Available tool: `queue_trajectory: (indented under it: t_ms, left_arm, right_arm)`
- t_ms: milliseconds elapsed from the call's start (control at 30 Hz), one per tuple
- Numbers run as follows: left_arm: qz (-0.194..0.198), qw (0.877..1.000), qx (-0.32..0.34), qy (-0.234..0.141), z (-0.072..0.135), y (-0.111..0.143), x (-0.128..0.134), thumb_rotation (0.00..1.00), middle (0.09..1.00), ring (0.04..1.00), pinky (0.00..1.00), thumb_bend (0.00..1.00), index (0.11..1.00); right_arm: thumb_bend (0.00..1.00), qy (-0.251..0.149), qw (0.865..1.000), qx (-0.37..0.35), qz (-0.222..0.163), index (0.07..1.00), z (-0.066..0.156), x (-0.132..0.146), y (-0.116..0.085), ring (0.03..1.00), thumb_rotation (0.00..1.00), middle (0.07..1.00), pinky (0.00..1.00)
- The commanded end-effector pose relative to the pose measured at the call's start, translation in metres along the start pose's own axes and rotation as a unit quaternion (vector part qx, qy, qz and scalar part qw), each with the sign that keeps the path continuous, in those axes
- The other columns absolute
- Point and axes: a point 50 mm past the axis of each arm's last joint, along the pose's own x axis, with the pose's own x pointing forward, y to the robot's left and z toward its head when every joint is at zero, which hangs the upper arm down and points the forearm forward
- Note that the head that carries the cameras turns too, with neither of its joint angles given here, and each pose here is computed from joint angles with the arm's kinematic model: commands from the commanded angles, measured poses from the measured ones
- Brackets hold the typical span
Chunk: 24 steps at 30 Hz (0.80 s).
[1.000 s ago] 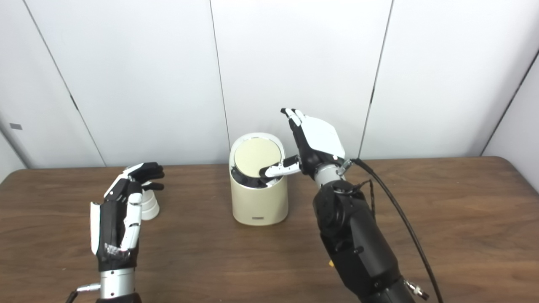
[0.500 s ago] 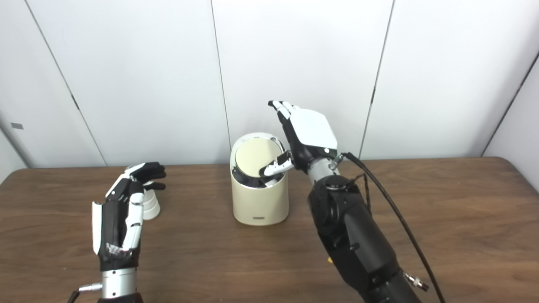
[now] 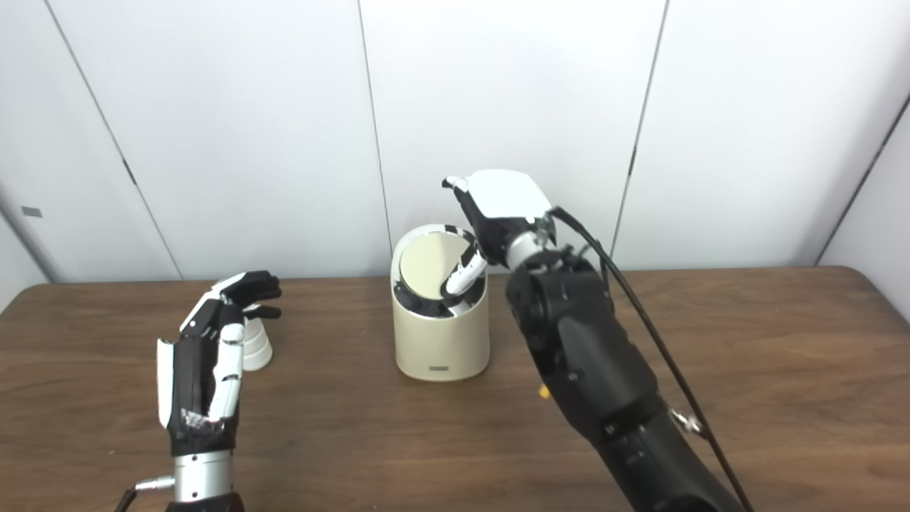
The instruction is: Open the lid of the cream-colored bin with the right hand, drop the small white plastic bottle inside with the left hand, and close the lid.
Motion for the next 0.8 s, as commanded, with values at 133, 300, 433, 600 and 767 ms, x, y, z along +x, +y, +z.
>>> queue_trajectory:
  t_ms: [133, 300, 433, 600, 767]
  left_arm:
    - [0.0, 0.999, -0.006, -0.041, 0.012, -0.007, 0.015, 0.73, 0.688, 0.67, 0.57, 0.22, 0.684]
    - [0.001, 0.999, -0.008, -0.042, 0.012, -0.007, 0.015, 0.74, 0.688, 0.669, 0.57, 0.22, 0.683]
    - [0.0, 0.999, -0.009, -0.042, 0.012, -0.007, 0.015, 0.73, 0.689, 0.672, 0.57, 0.23, 0.685]
    - [0.0, 0.999, -0.009, -0.04, 0.013, -0.007, 0.015, 0.74, 0.691, 0.675, 0.58, 0.23, 0.687]
    - [0.0, 0.999, -0.01, -0.039, 0.012, -0.006, 0.015, 0.73, 0.688, 0.672, 0.58, 0.23, 0.684]
  right_arm:
    - [0.91, 0.014, 0.999, -0.033, -0.006, 0.776, 0.002, 0.01, -0.018, 0.546, 0.1, 0.622, 0.39]
    - [0.9, 0.013, 0.999, -0.042, 0.013, 0.801, 0.002, 0.011, -0.017, 0.37, 0.12, 0.493, 0.26]
    - [0.87, 0.012, 0.999, -0.017, 0.026, 0.824, -0.002, 0.007, -0.018, 0.251, 0.13, 0.378, 0.17]
    - [0.87, 0.013, 0.998, 0.055, 0.033, 0.844, -0.011, -0.001, -0.022, 0.582, 0.28, 0.676, 0.4]
    - [0.85, 0.001, 0.99, 0.138, 0.027, 0.868, -0.025, -0.008, -0.017, 0.691, 0.52, 0.747, 0.52]
